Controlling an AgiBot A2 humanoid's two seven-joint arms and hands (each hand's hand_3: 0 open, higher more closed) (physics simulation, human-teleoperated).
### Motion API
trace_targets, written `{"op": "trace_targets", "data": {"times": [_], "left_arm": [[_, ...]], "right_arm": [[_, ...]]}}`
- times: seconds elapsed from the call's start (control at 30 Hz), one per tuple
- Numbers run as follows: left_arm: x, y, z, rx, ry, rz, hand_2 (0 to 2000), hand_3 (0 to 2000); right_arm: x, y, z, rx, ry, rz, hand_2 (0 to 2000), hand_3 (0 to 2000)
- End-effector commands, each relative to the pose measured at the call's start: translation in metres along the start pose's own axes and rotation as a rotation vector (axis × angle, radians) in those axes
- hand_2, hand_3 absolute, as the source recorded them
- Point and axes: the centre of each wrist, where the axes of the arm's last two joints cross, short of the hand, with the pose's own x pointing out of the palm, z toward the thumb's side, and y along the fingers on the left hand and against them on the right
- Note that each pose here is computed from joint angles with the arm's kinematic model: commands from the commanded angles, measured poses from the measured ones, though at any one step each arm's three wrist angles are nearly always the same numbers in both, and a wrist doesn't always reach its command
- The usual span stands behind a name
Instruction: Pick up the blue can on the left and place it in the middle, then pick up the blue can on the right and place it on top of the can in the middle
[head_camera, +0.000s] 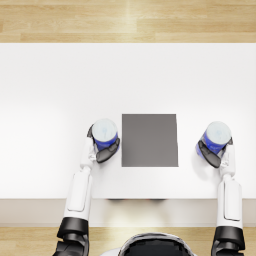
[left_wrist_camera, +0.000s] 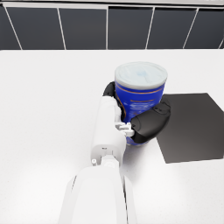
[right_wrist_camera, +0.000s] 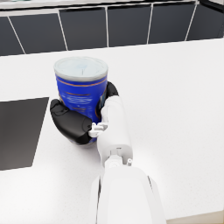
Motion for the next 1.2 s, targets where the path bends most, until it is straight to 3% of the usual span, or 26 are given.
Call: {"op": "trace_targets", "data": {"times": [0.03, 0.13, 0.27, 0.43, 0.57, 0.73, 0.77, 0.8, 0.83, 0.9, 0.93, 0.97, 1.0, 1.03, 1.07, 1.13, 1.17, 1.2], "left_arm": [[0.005, 0.006, 0.027, 0.09, -0.007, -0.013, 2000, 1520], [0.031, 0.001, 0.051, 0.188, 0.018, -0.109, 2000, 1520], [0.049, 0.007, 0.056, 0.192, 0.027, -0.169, 2000, 1520], [0.074, 0.011, 0.055, 0.156, -0.139, -0.262, 2000, 1520], [0.091, 0.017, 0.042, 0.082, -0.157, -0.307, 2000, 1520], [0.096, 0.022, 0.019, 0.192, -0.191, -0.302, 2000, 1520], [0.097, 0.023, 0.015, 0.196, -0.192, -0.3, 2000, 1520], [0.096, 0.023, 0.01, 0.176, 0.003, -0.417, 2000, 1520], [0.099, 0.024, 0.008, 0.189, -0.143, -0.33, 2000, 1520], [0.101, 0.027, -0.001, 0.162, -0.138, -0.321, 2000, 1520], [0.1, 0.027, -0.006, 0.135, 0.018, -0.411, 2000, 1520], [0.102, 0.029, -0.008, 0.133, -0.098, -0.343, 2000, 1520], [0.101, 0.03, -0.011, 0.122, -0.102, -0.339, 2000, 1520], [0.098, 0.03, -0.011, 0.12, 0.018, -0.417, 639, 1193], [0.099, 0.03, -0.012, 0.14, -0.095, -0.393, 0, 867], [0.1, 0.029, -0.013, 0.158, -0.114, -0.408, 0, 213], [0.101, 0.027, -0.012, 0.173, -0.12, -0.416, 0, 0], [0.101, 0.025, -0.013, 0.182, -0.123, -0.41, 0, 0]], "right_arm": [[0.01, 0.005, 0.05, -0.19, 0.004, 0.033, 2000, 1520], [0.027, 0.014, 0.076, -0.301, 0.015, 0.094, 2000, 1520], [0.041, 0.023, 0.1, -0.399, 0.016, 0.146, 2000, 1520], [0.059, 0.026, 0.122, -0.48, 0.014, 0.215, 2000, 1520], [0.07, 0.027, 0.125, -0.495, 0.011, 0.256, 2000, 1520], [0.076, 0.031, 0.132, -0.524, 0.003, 0.277, 2000, 1520], [0.078, 0.033, 0.135, -0.536, 0.001, 0.279, 2000, 1520], [0.079, 0.034, 0.138, -0.548, -0.001, 0.283, 2000, 1520], [0.081, 0.035, 0.141, -0.56, -0.003, 0.291, 2000, 1520], [0.086, 0.035, 0.148, -0.584, -0.008, 0.306, 2000, 1520], [0.089, 0.036, 0.149, -0.591, -0.01, 0.316, 2000, 1520], [0.093, 0.036, 0.153, -0.603, -0.013, 0.33, 2000, 1520], [0.098, 0.036, 0.157, -0.617, -0.015, 0.346, 2000, 1520], [0.101, 0.036, 0.16, -0.626, -0.017, 0.359, 2000, 1520], [0.106, 0.035, 0.163, -0.635, -0.02, 0.376, 2000, 1520], [0.116, 0.034, 0.167, -0.642, -0.023, 0.413, 2000, 1520], [0.123, 0.033, 0.172, -0.655, -0.028, 0.431, 2000, 1520], [0.131, 0.033, 0.176, -0.664, -0.03, 0.458, 2000, 1520]]}}
